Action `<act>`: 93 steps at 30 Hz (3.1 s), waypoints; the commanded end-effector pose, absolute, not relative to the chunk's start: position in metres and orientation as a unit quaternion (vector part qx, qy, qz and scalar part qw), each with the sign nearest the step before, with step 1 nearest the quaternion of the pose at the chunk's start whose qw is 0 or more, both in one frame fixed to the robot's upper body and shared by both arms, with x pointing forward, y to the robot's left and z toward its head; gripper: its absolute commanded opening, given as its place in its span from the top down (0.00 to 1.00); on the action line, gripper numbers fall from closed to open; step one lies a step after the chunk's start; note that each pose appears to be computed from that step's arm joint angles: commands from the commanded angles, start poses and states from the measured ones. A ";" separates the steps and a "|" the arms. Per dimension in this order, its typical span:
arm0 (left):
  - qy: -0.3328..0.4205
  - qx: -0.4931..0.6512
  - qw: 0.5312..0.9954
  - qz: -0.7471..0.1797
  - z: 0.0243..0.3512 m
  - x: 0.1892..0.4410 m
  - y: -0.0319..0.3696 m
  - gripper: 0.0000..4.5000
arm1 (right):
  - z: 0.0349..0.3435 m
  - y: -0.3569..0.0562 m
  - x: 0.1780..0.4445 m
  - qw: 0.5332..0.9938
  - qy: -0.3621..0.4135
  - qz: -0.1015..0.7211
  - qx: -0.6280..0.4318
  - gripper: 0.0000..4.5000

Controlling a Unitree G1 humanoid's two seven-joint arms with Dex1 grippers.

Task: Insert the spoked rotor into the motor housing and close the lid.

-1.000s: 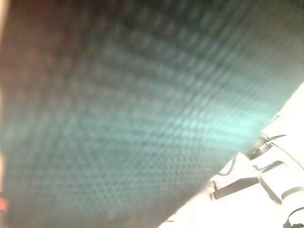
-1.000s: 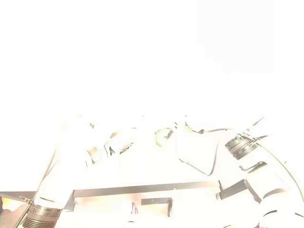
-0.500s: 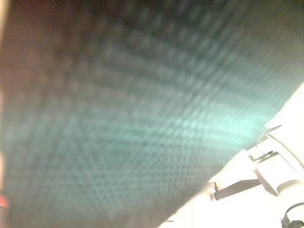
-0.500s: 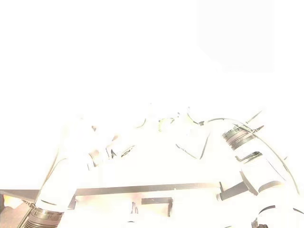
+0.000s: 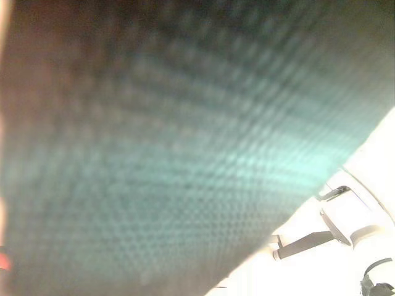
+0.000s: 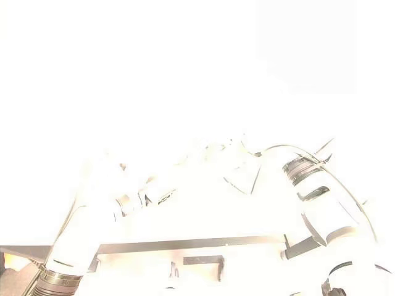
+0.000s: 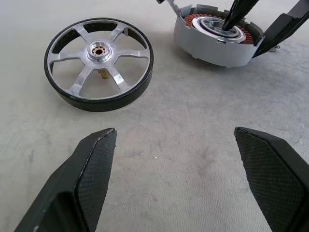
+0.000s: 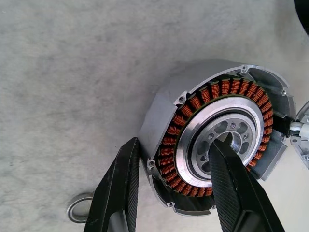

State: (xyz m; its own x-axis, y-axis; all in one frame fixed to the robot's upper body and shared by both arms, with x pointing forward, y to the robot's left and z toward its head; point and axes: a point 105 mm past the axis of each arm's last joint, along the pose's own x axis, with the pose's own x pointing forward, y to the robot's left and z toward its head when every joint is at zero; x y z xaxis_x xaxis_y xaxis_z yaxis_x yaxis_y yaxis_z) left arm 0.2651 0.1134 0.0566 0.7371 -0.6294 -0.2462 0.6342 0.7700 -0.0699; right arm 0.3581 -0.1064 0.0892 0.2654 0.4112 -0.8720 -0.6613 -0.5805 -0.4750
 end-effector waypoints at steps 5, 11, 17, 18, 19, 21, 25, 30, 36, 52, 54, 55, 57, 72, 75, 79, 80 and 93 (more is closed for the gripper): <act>0.105 0.024 0.936 -0.336 0.069 0.268 0.114 0.08 | 0.106 -0.103 0.350 0.445 0.070 0.614 -0.648 0.34; 0.104 0.026 0.935 -0.337 0.068 0.270 0.114 0.08 | 0.113 -0.104 0.344 0.438 0.055 0.615 -0.653 0.00; 0.104 0.025 0.934 -0.341 0.067 0.272 0.112 0.08 | 0.146 -0.107 0.338 0.493 0.029 0.598 -0.631 0.00; 0.103 0.025 0.934 -0.341 0.068 0.272 0.112 0.08 | 0.152 -0.111 0.346 0.537 0.036 0.577 -0.614 0.00; 0.101 0.025 0.935 -0.340 0.068 0.272 0.112 0.08 | 0.158 -0.117 0.355 0.585 0.042 0.554 -0.591 0.00; 0.098 0.021 0.937 -0.336 0.070 0.272 0.113 0.08 | 0.168 -0.132 0.373 0.688 0.062 0.497 -0.525 0.00; 0.092 0.017 0.937 -0.337 0.076 0.271 0.114 0.08 | 0.157 -0.165 0.375 0.803 0.115 0.436 -0.391 0.00; 0.088 0.016 0.931 -0.354 0.081 0.274 0.116 0.08 | 0.147 -0.186 0.331 0.849 0.120 0.479 -0.187 0.00; 0.061 0.018 0.933 -0.355 0.097 0.293 0.122 0.08 | 0.124 -0.206 0.322 0.872 0.152 0.446 -0.133 0.00; 0.022 -0.011 0.926 -0.378 0.127 0.319 0.100 0.08 | 0.060 -0.218 0.338 0.872 0.221 0.380 -0.215 0.00; 0.024 -0.010 0.926 -0.376 0.125 0.317 0.101 0.08 | 0.056 -0.220 0.337 0.870 0.228 0.379 -0.218 0.04; 0.025 -0.009 0.927 -0.375 0.124 0.316 0.101 0.08 | 0.053 -0.222 0.336 0.869 0.231 0.378 -0.221 0.09; 0.025 -0.008 0.927 -0.374 0.124 0.316 0.102 0.08 | 0.050 -0.224 0.336 0.866 0.236 0.378 -0.229 0.21; 0.019 0.007 0.932 -0.362 0.125 0.317 0.103 0.08 | 0.039 -0.227 0.330 0.851 0.262 0.383 -0.244 0.87; 0.017 0.006 0.932 -0.362 0.125 0.317 0.102 0.08 | 0.045 -0.226 0.334 0.857 0.253 0.378 -0.242 0.87; 0.019 0.008 0.932 -0.362 0.123 0.317 0.102 0.08 | 0.070 -0.224 0.350 0.873 0.214 0.358 -0.254 0.87; 0.019 0.008 0.932 -0.361 0.123 0.317 0.103 0.08 | 0.075 -0.224 0.353 0.876 0.206 0.354 -0.256 0.87; 0.023 0.013 0.932 -0.362 0.120 0.316 0.103 0.08 | 0.161 -0.148 0.372 0.869 0.062 0.409 -0.271 0.87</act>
